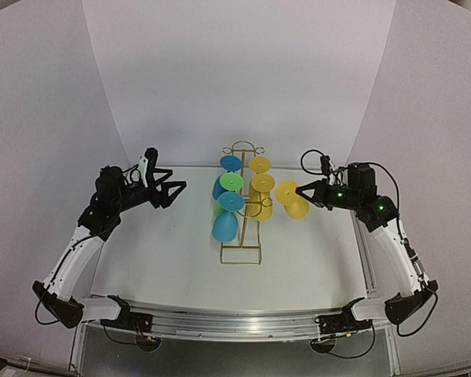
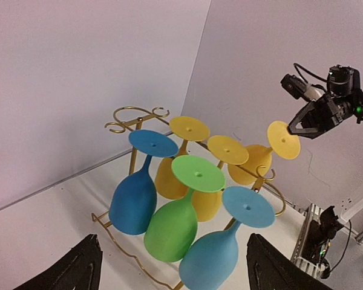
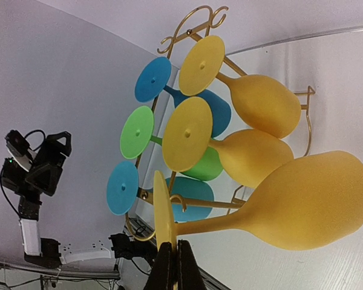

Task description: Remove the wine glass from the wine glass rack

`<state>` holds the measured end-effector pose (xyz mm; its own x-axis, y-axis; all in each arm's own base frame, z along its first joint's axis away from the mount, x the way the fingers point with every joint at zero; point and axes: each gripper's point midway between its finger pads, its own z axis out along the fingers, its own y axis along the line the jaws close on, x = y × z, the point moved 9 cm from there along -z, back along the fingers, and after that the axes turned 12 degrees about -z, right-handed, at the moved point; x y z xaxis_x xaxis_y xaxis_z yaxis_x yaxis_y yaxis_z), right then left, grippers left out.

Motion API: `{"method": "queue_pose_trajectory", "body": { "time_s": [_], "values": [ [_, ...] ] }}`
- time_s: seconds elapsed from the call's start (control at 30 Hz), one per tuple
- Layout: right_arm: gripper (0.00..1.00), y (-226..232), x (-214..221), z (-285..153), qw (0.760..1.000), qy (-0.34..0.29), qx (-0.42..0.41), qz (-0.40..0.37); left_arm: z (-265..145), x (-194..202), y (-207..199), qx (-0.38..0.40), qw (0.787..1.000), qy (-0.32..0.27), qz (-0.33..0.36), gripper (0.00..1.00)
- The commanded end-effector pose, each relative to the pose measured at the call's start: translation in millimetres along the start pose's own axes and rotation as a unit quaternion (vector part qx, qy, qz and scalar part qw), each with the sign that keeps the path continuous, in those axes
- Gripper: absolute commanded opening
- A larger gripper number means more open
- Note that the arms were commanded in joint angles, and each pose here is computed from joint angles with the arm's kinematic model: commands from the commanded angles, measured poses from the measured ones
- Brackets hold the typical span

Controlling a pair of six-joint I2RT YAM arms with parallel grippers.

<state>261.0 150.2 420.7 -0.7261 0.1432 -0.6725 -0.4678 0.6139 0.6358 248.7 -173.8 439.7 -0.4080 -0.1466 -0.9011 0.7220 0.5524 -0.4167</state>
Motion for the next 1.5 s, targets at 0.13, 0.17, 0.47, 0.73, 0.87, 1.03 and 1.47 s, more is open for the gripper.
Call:
{"method": "queue_pose_trajectory", "body": {
  "time_s": [0.13,0.17,0.47,0.73,0.87,1.03,1.47],
  "values": [
    [0.0,12,30,-29,0.997,0.036,-0.031,-0.063,39,5,-88,0.084,0.989,0.12,0.012,0.81],
    [0.0,13,34,-32,0.996,0.041,-0.038,-0.067,46,10,-99,0.096,0.985,0.142,0.016,0.81],
    [0.0,0,75,-37,0.994,0.1,-0.05,-0.021,124,45,-174,0.18,0.952,0.247,-0.021,0.83],
    [0.0,5,95,-48,0.989,0.112,-0.09,-0.025,177,83,-190,0.197,0.932,0.295,-0.069,0.88],
    [0.0,14,93,-57,0.988,0.101,-0.107,-0.044,194,100,-194,0.207,0.921,0.321,-0.078,0.9],
    [0.0,20,91,-63,0.988,0.092,-0.114,-0.058,203,107,-194,0.213,0.918,0.324,-0.084,0.9],
    [0.0,15,86,-53,0.988,0.099,-0.109,-0.056,204,115,-205,0.317,0.879,0.342,-0.103,0.66]
  ]
}}
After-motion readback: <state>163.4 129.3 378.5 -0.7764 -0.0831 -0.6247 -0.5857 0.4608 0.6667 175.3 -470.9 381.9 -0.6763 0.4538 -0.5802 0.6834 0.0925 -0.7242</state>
